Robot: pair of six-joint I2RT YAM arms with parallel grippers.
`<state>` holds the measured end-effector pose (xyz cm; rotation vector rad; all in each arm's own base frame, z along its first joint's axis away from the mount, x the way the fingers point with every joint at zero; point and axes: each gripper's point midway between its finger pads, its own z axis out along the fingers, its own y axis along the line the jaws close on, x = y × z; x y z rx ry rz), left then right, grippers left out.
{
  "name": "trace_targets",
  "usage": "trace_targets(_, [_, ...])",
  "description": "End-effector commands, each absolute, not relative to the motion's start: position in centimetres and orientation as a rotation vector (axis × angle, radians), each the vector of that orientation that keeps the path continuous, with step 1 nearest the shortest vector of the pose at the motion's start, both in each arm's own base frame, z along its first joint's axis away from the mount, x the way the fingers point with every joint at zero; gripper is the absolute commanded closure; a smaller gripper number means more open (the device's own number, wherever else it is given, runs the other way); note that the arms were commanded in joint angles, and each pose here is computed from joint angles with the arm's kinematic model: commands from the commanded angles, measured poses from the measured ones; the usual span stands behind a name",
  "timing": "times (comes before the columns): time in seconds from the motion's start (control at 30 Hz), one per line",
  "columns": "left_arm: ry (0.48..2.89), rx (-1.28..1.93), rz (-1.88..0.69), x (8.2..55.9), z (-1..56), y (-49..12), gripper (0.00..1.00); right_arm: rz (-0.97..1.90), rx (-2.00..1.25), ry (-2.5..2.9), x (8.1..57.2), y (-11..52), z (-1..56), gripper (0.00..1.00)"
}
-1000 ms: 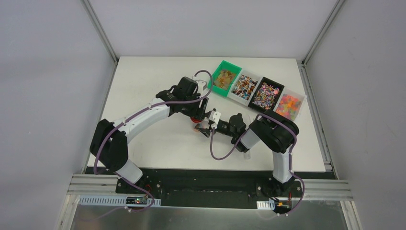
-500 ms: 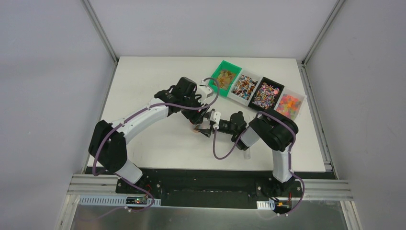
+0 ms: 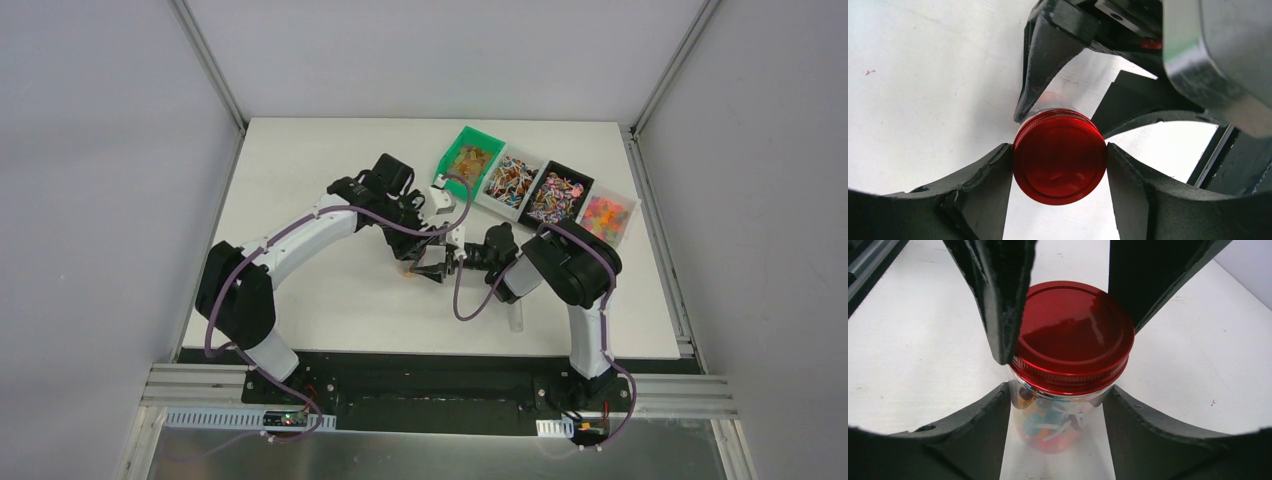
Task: Pack the candies
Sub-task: Screw the bottle lid onto the packing bottle.
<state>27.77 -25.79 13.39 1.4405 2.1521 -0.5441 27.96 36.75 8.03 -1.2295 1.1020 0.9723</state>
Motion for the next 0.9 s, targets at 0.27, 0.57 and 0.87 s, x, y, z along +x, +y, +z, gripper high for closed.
trace_targets(0.27, [1.876, 1.835, -0.595, 27.2, 11.5, -25.3, 0.60, 1.202, -1.294, 1.014, 26.7, 37.9, 9.9, 0.42])
trace_targets(0.57, [1.921, 1.700, -0.570, 29.1, 13.7, -24.4, 0.65, 1.163, -1.226, 1.057, 27.8, 37.5, 10.8, 0.15])
trace_targets(0.87, [2.000, 1.587, -0.490, 29.7, 13.6, -23.1, 0.73, 1.062, -1.127, 1.128, 28.4, 35.3, 11.7, 0.01])
